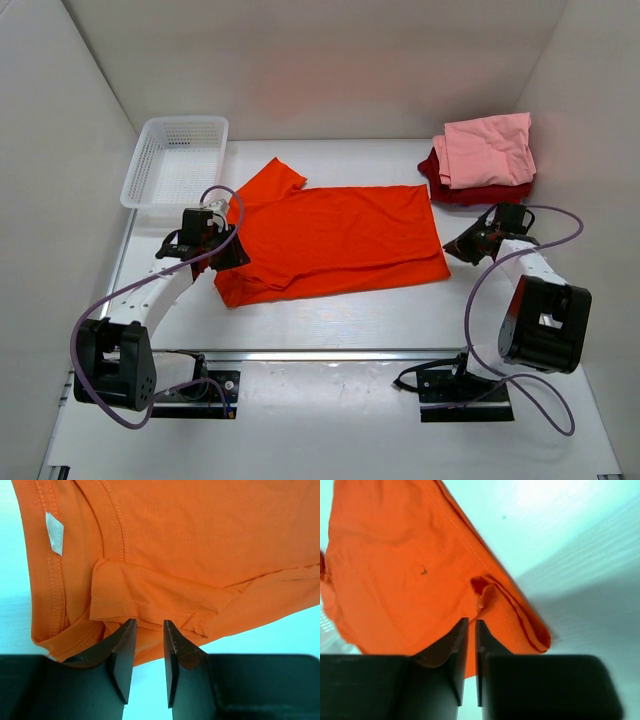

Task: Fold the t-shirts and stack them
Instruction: Fold the flattened tshirt in 1/3 of the way

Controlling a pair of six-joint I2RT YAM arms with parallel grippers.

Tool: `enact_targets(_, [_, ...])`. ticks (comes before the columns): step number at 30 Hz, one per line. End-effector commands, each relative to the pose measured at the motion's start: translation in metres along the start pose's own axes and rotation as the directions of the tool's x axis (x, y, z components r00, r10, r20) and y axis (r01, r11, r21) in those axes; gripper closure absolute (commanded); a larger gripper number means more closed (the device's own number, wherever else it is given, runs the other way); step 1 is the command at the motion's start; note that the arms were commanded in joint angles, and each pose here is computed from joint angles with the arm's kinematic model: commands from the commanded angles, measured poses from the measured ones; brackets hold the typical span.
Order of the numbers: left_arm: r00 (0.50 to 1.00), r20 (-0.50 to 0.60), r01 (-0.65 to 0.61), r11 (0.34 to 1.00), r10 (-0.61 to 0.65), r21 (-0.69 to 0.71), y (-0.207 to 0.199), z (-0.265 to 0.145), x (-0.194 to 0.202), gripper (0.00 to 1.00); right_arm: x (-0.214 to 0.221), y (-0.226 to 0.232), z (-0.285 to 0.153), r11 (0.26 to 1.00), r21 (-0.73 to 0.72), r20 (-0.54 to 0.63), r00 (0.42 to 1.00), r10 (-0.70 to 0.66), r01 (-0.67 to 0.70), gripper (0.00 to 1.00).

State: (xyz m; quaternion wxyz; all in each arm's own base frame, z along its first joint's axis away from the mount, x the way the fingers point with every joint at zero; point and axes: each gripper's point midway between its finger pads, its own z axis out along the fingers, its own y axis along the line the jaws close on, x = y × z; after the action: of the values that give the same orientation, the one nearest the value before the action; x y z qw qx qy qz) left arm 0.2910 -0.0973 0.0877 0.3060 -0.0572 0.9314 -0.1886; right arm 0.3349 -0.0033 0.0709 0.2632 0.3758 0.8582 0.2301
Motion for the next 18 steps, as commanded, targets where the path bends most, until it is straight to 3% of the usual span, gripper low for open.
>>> enact_targets(1, [0.999, 0.041, -0.015, 0.999, 0.014, 0.044, -0.013, -0.001, -0.014, 0.61, -0.023, 0.022, -0.018, 0.983, 0.042, 0.116, 0.976, -0.182, 0.179, 0.84])
enact_targets(3, [1.0, 0.011, -0.015, 0.999, 0.015, 0.046, -0.018, 0.008, -0.01, 0.61, -0.017, 0.034, -0.016, 0.965, 0.002, 0.098, 0.96, -0.261, 0.262, 0.83])
enact_targets(6, [0.999, -0.022, -0.046, 0.998, 0.047, 0.034, -0.029, 0.021, -0.006, 0.62, 0.009, 0.037, -0.002, 0.934, -0.007, -0.004, 0.934, -0.356, 0.356, 0.98])
enact_targets(9, [0.995, -0.078, -0.068, 0.998, 0.068, 0.0, -0.033, 0.04, 0.008, 0.63, 0.035, 0.034, 0.014, 0.904, 0.004, -0.1, 0.9, -0.424, 0.427, 1.0])
enact_targets(18, [0.939, -0.33, -0.115, 0.992, 0.095, -0.043, -0.021, 0.07, 0.06, 0.77, 0.091, -0.011, 0.033, 0.878, 0.112, -0.349, 0.846, -0.404, 0.466, 1.0])
